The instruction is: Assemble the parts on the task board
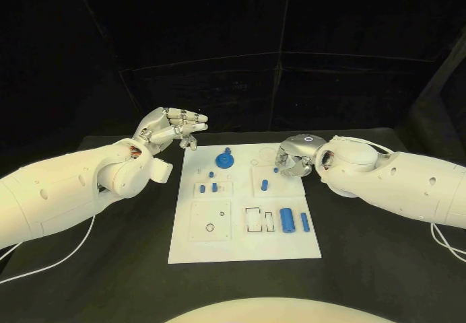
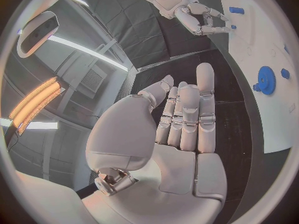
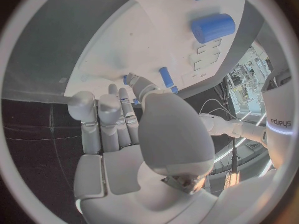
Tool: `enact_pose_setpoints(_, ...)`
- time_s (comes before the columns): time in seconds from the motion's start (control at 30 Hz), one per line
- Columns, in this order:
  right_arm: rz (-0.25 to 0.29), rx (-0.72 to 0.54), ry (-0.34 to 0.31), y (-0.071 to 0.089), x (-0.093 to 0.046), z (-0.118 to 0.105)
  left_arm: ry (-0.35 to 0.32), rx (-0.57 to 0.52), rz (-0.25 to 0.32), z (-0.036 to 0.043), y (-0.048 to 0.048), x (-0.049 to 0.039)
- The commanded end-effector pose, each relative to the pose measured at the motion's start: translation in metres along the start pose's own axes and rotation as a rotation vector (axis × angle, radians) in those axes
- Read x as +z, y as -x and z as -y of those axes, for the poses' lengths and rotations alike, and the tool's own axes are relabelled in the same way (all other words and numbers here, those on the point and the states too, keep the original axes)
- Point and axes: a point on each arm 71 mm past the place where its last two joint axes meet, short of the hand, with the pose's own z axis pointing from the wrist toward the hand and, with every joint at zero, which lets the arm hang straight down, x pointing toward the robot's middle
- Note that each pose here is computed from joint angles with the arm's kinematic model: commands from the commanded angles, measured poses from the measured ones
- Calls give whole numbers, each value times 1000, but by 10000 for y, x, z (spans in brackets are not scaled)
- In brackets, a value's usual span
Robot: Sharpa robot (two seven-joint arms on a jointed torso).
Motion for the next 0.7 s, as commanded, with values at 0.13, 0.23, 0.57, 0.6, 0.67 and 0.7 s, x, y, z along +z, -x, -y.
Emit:
enact_pose_setpoints(0.13, -16, 11, -5, -33, 40, -1, -34, -38, 3, 33, -5, 4)
enact_pose_setpoints(0.23, -25, 18, -5, -66, 56, -8, -33, -39, 1, 33, -12, 5)
enact_pose_setpoints(0.57, -31, 34, 4, -100, 97, -51, -28, -43, -5, 34, -26, 1)
enact_pose_setpoints(0.6, -33, 35, 5, -101, 101, -57, -27, -43, -5, 34, -27, 1)
enact_pose_setpoints(0.67, -37, 37, 7, -104, 109, -68, -26, -43, -6, 33, -27, 2)
enact_pose_setpoints(0.7, -38, 38, 8, -105, 112, -72, -25, -43, -6, 32, -27, 2)
